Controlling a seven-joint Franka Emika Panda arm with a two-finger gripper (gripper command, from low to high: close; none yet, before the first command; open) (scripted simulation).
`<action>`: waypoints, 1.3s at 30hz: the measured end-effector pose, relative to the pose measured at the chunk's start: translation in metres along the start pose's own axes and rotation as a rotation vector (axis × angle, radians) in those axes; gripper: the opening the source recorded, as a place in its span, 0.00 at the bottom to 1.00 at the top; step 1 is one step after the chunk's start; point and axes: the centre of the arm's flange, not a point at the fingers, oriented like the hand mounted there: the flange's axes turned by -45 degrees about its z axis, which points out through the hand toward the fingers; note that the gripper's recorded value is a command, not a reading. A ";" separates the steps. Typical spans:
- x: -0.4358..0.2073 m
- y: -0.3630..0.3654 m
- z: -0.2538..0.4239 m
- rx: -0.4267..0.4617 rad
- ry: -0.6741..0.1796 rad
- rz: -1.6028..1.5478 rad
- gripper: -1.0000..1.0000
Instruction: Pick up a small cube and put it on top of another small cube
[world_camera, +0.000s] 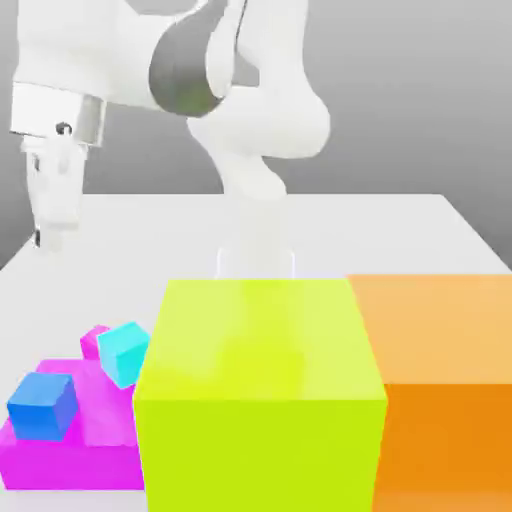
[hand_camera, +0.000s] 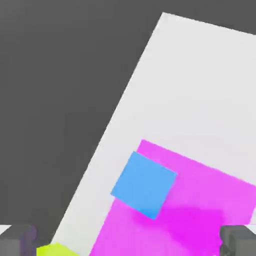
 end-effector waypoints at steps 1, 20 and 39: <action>0.001 0.018 0.017 -0.028 -0.016 0.077 0.50; -0.036 0.159 0.171 -0.221 -0.120 0.616 0.00; -0.031 0.048 0.049 -0.197 -0.149 0.333 0.00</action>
